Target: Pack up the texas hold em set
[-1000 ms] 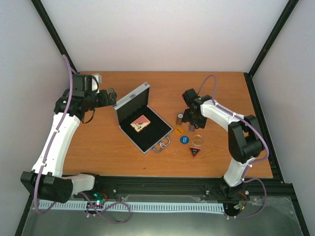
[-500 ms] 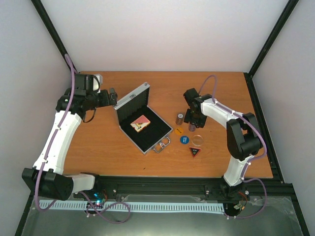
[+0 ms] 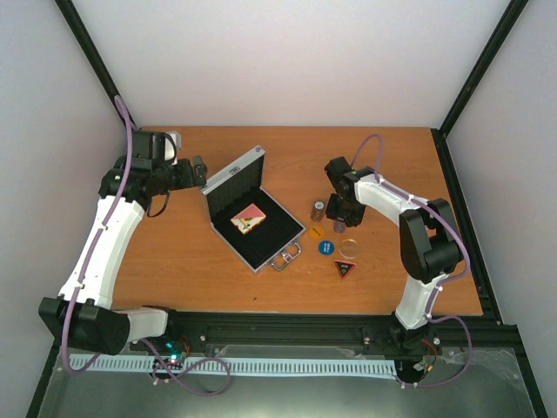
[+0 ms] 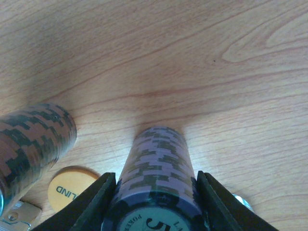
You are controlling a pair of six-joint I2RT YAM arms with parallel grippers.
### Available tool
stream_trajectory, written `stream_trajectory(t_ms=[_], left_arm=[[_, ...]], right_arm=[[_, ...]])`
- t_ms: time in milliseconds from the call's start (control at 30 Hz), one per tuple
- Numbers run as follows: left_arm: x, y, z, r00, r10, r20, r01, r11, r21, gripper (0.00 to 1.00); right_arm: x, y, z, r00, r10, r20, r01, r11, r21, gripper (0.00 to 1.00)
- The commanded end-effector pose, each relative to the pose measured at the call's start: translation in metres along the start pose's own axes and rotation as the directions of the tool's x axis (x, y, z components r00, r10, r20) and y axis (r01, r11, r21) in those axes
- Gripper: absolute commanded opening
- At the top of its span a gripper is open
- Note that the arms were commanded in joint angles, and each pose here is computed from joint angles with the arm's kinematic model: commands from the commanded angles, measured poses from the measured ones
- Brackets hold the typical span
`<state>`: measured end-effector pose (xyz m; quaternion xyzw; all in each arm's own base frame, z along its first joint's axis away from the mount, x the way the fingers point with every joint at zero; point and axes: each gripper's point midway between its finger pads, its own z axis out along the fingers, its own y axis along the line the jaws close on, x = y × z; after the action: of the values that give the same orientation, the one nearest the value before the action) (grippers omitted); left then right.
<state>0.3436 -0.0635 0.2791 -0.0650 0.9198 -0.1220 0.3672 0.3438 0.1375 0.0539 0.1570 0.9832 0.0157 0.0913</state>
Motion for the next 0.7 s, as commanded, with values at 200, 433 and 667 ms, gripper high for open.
stream_trajectory(t_ms=[200, 433, 667], left_arm=[[-0.004, 0.000, -0.010, 1.000, 0.019, 0.019, -0.019, 1.000, -0.011, 1.00], [-0.003, 0.000, -0.011, 1.000, 0.023, 0.020, -0.023, 1.000, -0.008, 1.00], [-0.004, 0.000, -0.014, 0.999, 0.031, 0.022, -0.031, 0.999, -0.013, 1.00]], right_arm=[[0.005, -0.009, 0.012, 1.000, 0.007, -0.031, -0.006, 1.000, 0.030, 0.06], [0.007, -0.007, -0.019, 1.000, -0.030, -0.001, 0.030, 0.999, -0.033, 0.03], [0.016, -0.001, -0.059, 1.000, -0.029, 0.007, 0.030, 0.990, -0.137, 0.03]])
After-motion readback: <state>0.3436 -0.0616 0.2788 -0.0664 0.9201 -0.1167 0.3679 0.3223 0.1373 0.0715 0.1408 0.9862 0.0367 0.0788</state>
